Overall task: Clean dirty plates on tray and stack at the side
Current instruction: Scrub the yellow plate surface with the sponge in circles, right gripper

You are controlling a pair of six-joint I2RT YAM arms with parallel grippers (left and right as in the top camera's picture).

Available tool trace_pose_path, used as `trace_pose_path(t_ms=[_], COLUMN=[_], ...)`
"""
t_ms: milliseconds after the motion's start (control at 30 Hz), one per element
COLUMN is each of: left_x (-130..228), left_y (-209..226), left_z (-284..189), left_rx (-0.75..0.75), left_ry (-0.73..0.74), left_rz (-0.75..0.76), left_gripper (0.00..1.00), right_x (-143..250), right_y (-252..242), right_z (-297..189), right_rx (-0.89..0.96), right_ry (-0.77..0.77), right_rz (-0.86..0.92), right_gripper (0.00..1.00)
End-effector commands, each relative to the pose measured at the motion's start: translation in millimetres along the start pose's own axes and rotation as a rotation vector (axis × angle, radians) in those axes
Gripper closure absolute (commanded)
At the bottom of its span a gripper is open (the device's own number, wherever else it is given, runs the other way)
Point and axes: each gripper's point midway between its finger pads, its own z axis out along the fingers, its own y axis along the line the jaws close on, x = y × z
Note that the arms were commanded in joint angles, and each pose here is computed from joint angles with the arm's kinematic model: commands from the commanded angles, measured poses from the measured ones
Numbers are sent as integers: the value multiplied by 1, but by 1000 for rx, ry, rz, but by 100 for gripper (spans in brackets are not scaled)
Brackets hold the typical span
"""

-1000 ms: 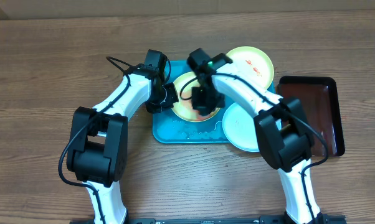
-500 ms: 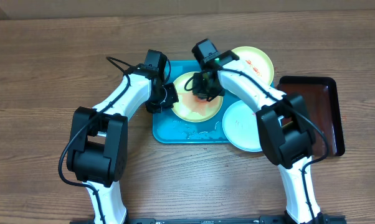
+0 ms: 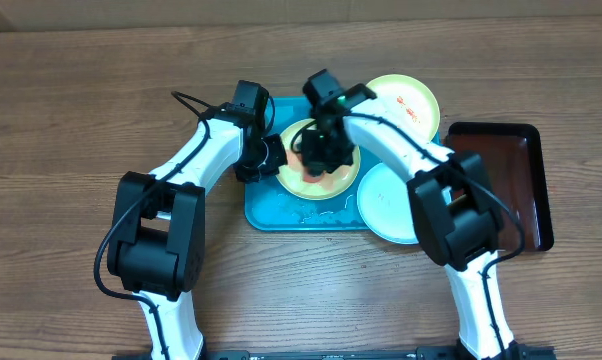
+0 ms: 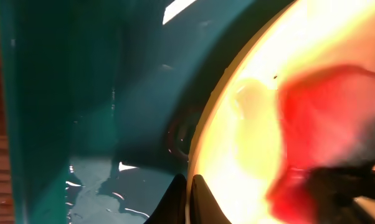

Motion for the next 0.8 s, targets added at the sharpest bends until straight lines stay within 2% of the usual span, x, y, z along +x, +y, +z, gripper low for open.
trace_pose_path(t_ms=[0,100,433,600,767], left_x=[0,-1,-5,-13,-17], left_y=[-3,-2,3,9,9], left_z=[2,2,2,1,6], left_rx=[11,1,-29,-68,-73], left_ry=[8,2,-20,-64,-96], left_rz=[23,22,24,28,40], left_gripper=[96,96,96,70,67], right_x=[-16,-17,-21,-23,-24], right_y=[-51,-65,-61,-61,-58], right_z=[0,-3,-9,-7,-7], right_rx=[120,166,159,155,151], right_ry=[-13,-18,-28,-36,-41], right_rz=[104,133,125,123,116], right_gripper=[96,96,96,96,96])
